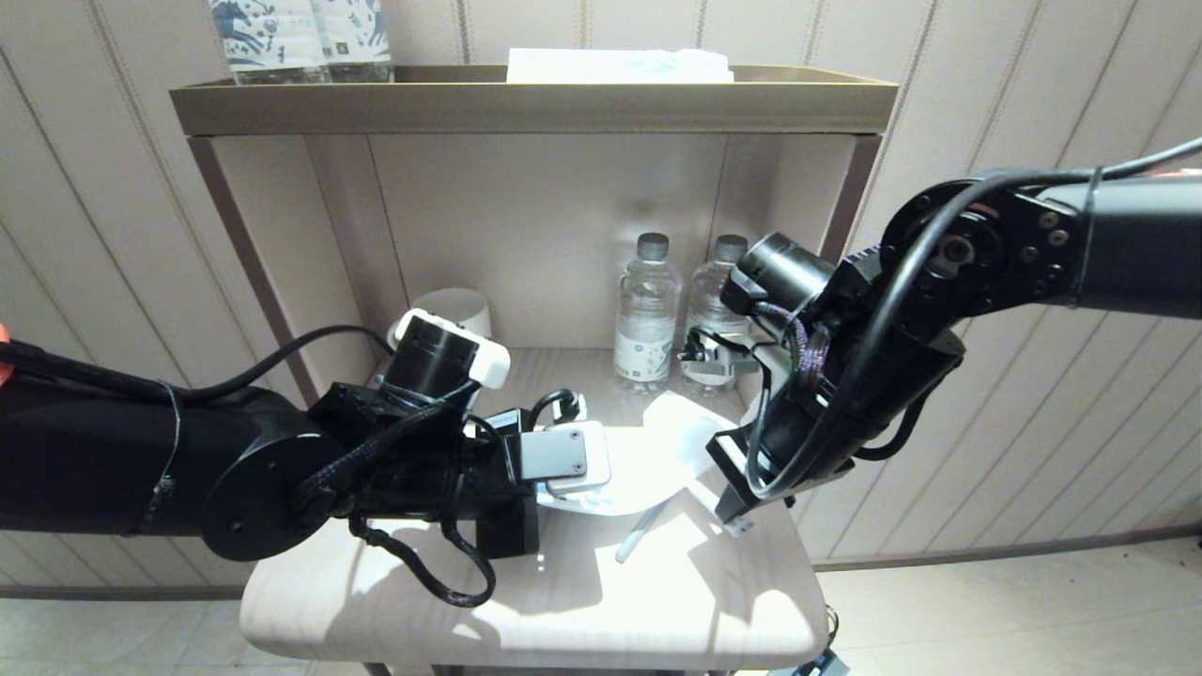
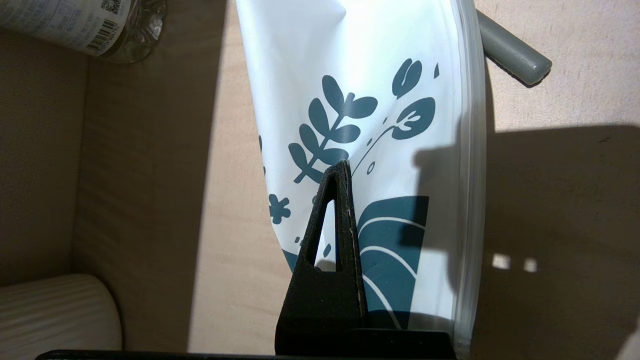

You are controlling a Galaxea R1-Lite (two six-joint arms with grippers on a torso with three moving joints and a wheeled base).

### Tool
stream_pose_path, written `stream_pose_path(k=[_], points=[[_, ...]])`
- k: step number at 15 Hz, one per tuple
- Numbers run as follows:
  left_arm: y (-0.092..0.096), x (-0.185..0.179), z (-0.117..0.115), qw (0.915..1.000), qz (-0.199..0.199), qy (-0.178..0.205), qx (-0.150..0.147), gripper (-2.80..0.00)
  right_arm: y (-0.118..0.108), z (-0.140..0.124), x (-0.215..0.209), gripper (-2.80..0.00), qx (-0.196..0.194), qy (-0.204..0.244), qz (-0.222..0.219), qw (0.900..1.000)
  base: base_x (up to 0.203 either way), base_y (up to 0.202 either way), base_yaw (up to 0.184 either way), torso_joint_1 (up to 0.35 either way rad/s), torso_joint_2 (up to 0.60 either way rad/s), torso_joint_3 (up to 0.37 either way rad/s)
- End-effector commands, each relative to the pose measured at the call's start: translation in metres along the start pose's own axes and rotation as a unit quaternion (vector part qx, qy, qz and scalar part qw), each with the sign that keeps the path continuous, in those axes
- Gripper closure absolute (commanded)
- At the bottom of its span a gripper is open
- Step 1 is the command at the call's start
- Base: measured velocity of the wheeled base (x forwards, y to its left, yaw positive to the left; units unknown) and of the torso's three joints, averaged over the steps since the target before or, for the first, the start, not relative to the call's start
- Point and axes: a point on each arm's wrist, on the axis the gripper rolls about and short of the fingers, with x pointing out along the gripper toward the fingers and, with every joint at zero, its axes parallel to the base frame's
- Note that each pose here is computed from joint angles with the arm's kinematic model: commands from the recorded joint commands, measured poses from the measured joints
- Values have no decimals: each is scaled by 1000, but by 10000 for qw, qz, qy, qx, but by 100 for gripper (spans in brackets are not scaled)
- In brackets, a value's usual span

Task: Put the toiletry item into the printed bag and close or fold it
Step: Place the toothpaste in the storage bag

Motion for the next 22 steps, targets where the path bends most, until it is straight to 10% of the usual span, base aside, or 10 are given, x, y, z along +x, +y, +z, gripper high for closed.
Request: stream_pose_path(k=[1, 22], points=[[0, 1, 0, 10000, -13, 3, 27, 0, 2, -1, -1, 0, -21, 16, 13, 10000, 0, 0, 0, 0, 0, 0], [-6, 7, 1, 9999, -82, -23, 73, 0, 24, 16, 13, 0, -225, -67, 93, 9997, 0, 0, 0, 0, 0, 0]])
